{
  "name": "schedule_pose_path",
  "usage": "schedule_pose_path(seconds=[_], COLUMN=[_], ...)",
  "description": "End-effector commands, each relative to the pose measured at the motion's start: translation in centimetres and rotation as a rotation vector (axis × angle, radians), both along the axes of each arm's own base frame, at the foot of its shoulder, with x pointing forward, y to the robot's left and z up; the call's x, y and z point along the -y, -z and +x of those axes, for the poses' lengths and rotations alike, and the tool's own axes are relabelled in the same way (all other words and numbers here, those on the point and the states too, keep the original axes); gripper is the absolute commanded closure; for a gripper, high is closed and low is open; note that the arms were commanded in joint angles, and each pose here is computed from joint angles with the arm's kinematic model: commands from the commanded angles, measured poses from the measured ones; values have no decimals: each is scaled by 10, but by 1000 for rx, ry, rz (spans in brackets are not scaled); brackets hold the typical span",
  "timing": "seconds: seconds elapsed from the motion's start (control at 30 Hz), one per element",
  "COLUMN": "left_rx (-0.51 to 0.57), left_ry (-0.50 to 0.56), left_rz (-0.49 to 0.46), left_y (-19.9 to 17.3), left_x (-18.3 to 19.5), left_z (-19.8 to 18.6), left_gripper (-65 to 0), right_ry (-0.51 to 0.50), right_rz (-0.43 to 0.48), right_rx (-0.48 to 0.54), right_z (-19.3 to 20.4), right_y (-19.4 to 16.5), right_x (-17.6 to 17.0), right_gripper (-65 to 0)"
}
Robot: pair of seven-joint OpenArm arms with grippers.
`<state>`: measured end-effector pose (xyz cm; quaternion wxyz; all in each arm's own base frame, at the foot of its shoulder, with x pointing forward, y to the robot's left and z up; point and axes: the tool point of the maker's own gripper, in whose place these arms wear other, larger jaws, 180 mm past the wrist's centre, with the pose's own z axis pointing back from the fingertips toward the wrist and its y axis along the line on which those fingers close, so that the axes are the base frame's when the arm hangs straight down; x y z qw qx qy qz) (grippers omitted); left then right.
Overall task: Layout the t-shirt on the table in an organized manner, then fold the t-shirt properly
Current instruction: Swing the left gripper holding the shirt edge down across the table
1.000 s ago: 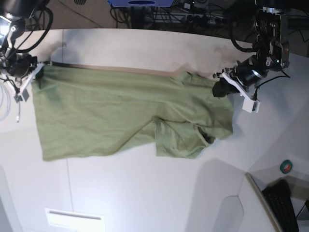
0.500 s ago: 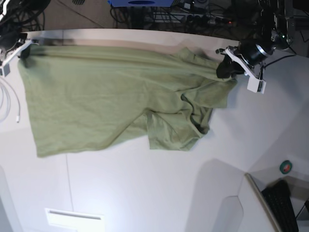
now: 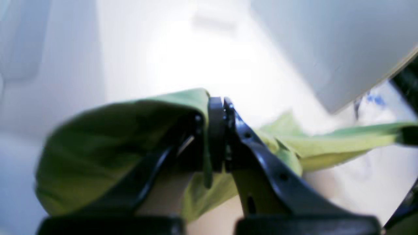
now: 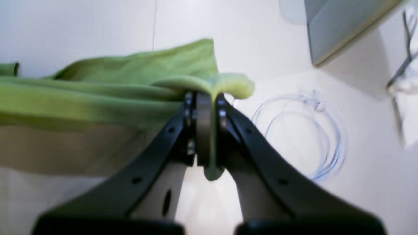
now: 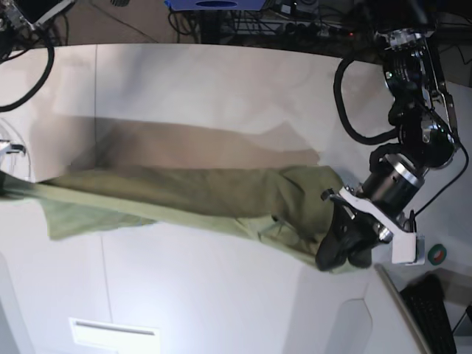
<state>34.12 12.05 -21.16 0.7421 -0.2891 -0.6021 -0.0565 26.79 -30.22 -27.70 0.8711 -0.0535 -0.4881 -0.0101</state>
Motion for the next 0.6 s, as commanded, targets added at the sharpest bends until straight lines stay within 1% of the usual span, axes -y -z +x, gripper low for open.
schedule_pose_path(seconds=[0.0, 0.1, 0.17, 0.27, 0.3, 0.4, 0.5, 0.57], left_rx=[113, 187, 212, 235, 236, 252, 249, 228], left_ry=[10, 24, 28, 35, 53, 109, 171, 183], left_rz=[-44, -87, -94, -94, -108, -174, -259, -308], left_y=[-36, -65, -74, -83, -84, -94, -100, -96], left_x=[2, 4, 4, 6, 11, 22, 34, 34], left_z=[8, 22, 26, 26, 25, 18, 9, 2], left_gripper=[0, 0, 0, 0, 0, 0, 0, 0], right_ry=[-5, -6, -4, -2, 0, 83, 163, 197], right_rz=[-41, -91, -125, -176, -184, -193, -170, -153], right_rx=[94, 158, 189, 204, 201, 194, 205, 207], right_z=[14, 30, 36, 36, 34, 12, -15, -35], right_y=[-30, -58, -74, -89, -90, -89, -89, -88], right_x=[8, 20, 27, 38, 40, 64, 86, 96], right_gripper=[0, 0, 0, 0, 0, 0, 0, 0])
